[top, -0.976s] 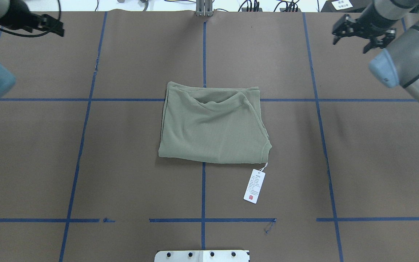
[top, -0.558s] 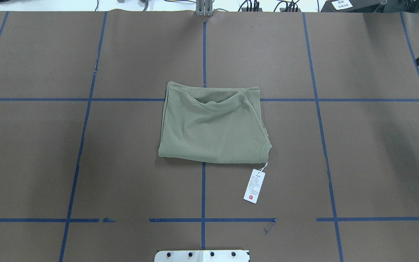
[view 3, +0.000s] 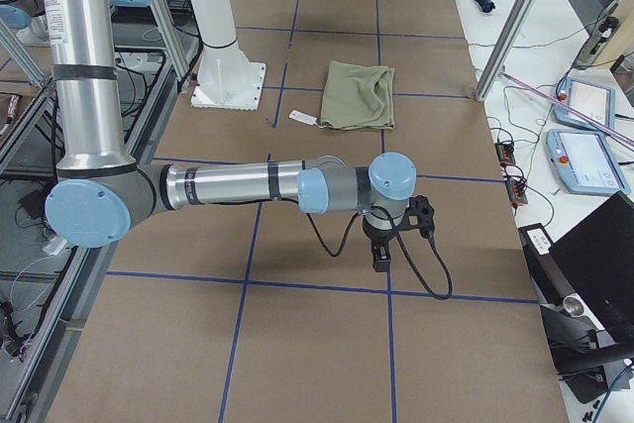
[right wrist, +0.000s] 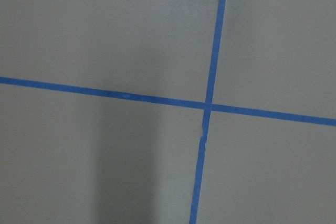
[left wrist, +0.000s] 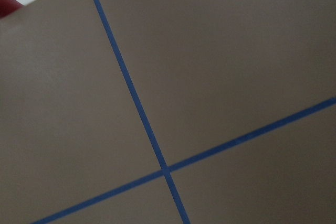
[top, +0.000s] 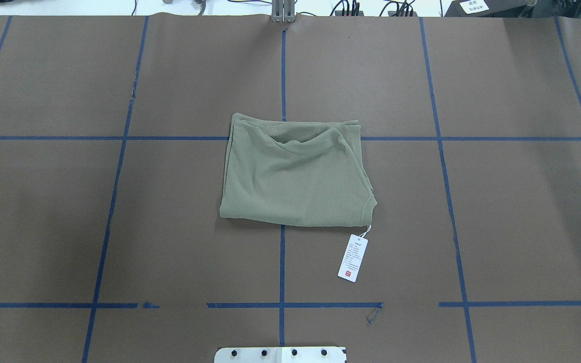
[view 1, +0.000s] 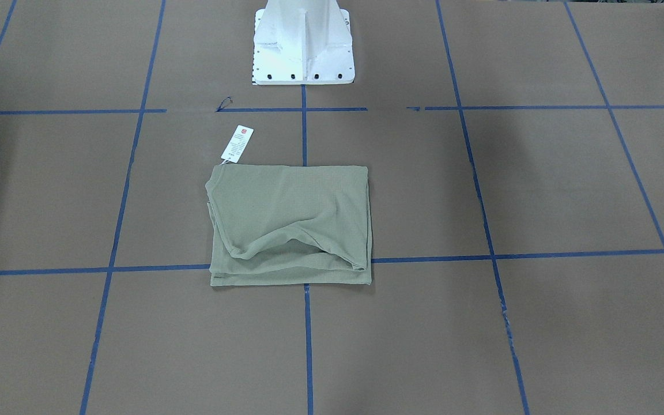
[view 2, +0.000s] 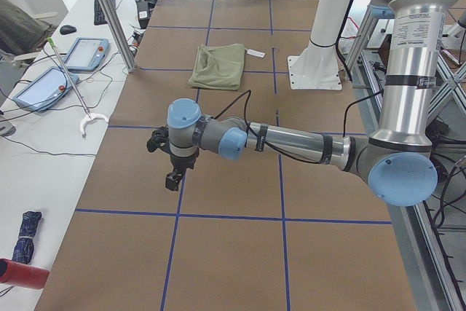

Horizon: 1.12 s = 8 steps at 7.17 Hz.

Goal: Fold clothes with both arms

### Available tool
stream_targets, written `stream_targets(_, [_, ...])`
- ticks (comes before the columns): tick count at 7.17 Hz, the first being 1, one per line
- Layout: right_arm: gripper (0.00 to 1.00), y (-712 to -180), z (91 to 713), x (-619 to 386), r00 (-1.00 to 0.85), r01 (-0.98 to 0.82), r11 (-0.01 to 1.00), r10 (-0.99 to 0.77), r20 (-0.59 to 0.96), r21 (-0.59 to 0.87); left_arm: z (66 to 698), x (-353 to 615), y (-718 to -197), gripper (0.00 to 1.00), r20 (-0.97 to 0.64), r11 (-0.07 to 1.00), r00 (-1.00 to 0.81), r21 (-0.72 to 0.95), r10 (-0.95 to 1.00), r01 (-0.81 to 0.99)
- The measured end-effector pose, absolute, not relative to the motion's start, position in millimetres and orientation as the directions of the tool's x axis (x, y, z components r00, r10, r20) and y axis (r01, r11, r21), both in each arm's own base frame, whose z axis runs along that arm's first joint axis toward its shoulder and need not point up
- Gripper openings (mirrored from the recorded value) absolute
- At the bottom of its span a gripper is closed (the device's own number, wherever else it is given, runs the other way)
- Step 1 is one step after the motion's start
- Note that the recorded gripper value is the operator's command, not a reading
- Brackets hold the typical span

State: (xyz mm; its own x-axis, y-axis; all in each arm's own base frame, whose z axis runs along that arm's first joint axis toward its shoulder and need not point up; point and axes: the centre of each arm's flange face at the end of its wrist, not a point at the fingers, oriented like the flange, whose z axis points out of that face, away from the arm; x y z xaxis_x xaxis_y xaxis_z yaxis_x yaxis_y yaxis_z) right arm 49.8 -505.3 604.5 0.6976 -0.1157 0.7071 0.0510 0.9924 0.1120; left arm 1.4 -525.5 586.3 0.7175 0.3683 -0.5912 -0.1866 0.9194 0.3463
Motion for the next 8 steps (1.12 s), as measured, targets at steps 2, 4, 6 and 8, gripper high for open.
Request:
stream_targets(2, [1.0, -486.1, 608.5, 54.5, 0.705, 0.05, 0.993, -0.109, 0.701, 0.103, 613.6, -2.5, -511.7, 1.0, -0.624, 0.939, 0.708, 0.292, 0.331, -0.181])
stream_targets(4, [1.0, -470.9, 622.5, 57.6, 0.706, 0.043, 0.997, -0.071, 0.705, 0.057, 631.4, -36.4, -507.2, 1.0, -0.571, 0.951, 0.77, 0.269, 0.284, -0.151])
stream_targets(6, [1.0, -461.9, 631.6, 68.4, 0.702, 0.019, 1.0, -0.012, 0.712, -0.002, 647.7, -66.4, -505.2, 1.0, -0.525, 0.951, 0.803, 0.265, 0.282, -0.16])
stream_targets(8, [1.0, -454.7, 637.2, 79.2, 0.697, -0.003, 0.999, 0.026, 0.717, -0.033, 657.6, -71.7, -508.1, 1.0, -0.526, 0.954, 0.804, 0.253, 0.276, -0.162])
